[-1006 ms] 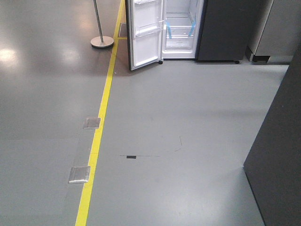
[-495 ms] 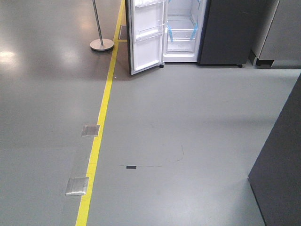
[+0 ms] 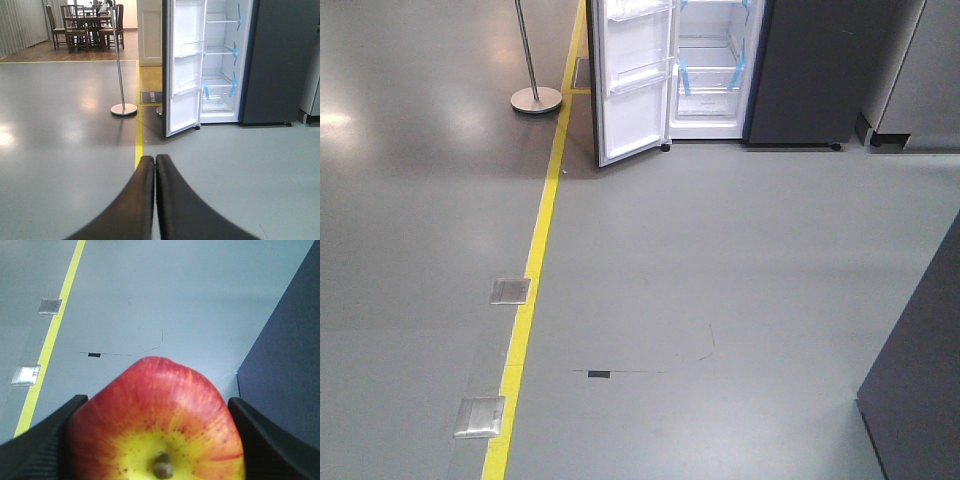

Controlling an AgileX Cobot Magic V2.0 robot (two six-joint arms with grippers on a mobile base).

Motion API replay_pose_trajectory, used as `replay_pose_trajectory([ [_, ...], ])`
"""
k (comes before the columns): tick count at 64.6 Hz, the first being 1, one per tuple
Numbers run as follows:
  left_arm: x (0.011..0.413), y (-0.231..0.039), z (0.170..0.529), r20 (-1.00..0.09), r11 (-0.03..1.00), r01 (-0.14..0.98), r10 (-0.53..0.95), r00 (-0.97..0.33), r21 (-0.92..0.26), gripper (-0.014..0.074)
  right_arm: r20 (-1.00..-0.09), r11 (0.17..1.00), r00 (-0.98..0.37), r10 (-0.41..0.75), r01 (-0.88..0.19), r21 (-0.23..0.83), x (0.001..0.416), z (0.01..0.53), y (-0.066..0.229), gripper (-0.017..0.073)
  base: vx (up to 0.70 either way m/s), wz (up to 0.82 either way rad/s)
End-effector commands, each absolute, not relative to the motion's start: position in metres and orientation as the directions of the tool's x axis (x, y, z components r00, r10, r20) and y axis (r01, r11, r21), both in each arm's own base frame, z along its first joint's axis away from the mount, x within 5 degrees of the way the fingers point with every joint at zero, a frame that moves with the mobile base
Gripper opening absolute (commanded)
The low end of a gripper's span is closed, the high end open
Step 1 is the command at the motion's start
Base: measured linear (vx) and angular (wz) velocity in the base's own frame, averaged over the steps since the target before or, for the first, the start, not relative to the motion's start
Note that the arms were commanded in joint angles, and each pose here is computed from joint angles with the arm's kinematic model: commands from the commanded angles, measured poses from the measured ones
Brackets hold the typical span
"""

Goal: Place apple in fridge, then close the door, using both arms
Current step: 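Drive toward the open refrigerator carrying the apple in the right gripper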

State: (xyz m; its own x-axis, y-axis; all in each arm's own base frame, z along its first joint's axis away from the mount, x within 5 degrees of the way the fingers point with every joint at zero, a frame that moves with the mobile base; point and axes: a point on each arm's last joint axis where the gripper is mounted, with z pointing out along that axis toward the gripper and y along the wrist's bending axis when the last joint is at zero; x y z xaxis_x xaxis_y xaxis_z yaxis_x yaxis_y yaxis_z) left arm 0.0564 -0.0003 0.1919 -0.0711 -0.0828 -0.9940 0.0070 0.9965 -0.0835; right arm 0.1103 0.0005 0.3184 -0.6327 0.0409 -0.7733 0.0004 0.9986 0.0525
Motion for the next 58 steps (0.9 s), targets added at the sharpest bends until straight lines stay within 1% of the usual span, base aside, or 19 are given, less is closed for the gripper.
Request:
replay_pose_trajectory([
  [1,0.0564,-0.0014,0.193,-0.996,0.996,0.028,-0.087,-0.001,-0.087,-0.0005,-0.829,0.999,-0.557,0.042,0.003,0.048,0.1137,0.3321,-0.0003,0.0016,0.15,0.0],
  [58,0.0564,-0.0014,0.193,-0.996,0.996,0.028,-0.087,-0.001,-0.087,-0.0005,-0.83,0.999,-0.557,0.042,0.004,0.048,0.1137,0.3321,-0.0003,0.0016,0.14,-0.05],
])
